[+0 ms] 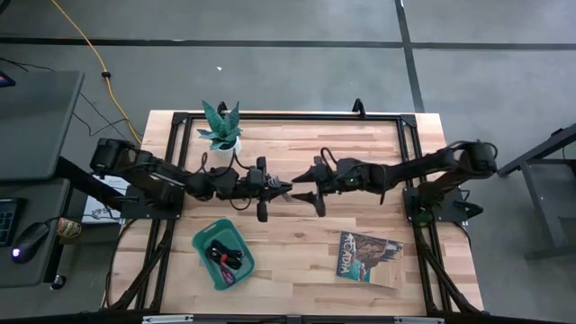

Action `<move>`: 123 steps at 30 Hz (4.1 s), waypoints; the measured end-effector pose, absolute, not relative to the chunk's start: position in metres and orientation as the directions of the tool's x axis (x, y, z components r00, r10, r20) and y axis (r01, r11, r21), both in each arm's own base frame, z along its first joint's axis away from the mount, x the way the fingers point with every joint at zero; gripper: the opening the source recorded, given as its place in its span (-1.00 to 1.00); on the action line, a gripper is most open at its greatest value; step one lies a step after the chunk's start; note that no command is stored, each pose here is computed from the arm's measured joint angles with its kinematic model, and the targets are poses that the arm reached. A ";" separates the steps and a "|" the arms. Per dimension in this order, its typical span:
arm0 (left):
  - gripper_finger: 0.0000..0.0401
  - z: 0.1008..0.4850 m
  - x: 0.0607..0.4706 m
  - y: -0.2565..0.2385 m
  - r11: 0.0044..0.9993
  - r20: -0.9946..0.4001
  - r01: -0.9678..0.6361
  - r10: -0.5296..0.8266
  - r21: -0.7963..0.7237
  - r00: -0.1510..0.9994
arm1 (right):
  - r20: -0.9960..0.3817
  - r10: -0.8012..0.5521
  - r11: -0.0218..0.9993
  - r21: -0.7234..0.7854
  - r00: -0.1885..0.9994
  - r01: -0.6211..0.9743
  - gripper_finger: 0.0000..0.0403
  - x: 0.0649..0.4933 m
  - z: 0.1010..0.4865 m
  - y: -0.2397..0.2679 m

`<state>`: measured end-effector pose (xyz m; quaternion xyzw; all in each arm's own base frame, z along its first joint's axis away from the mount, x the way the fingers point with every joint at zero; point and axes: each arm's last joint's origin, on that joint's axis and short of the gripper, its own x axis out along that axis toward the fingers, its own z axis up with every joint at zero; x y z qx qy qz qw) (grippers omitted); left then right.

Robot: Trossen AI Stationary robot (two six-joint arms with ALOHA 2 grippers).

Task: Pick and place USB-C Cables
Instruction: Put the white stripe USB cable into the green bin

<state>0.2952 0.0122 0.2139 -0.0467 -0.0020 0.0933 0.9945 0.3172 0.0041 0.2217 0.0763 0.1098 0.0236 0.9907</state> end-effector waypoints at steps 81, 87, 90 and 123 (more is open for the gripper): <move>-1.00 0.270 0.205 -0.142 0.947 -0.692 0.296 -0.299 -0.127 0.657 | -0.108 -0.172 0.977 0.106 0.979 0.183 0.18 0.208 0.228 0.001; -1.00 0.241 0.229 -0.161 0.958 -0.795 0.279 -0.217 -0.062 0.566 | -0.104 -0.175 0.977 0.107 0.979 0.186 0.18 0.208 0.229 0.001; -1.00 0.225 0.238 -0.160 0.966 -0.852 0.256 -0.154 -0.024 0.501 | -0.110 -0.175 0.977 0.106 0.978 0.186 0.18 0.209 0.228 0.001; -0.87 0.135 0.257 -0.164 0.970 -0.982 0.232 0.033 0.077 0.188 | -0.166 -0.174 0.977 0.094 0.971 0.191 0.18 0.218 0.215 0.001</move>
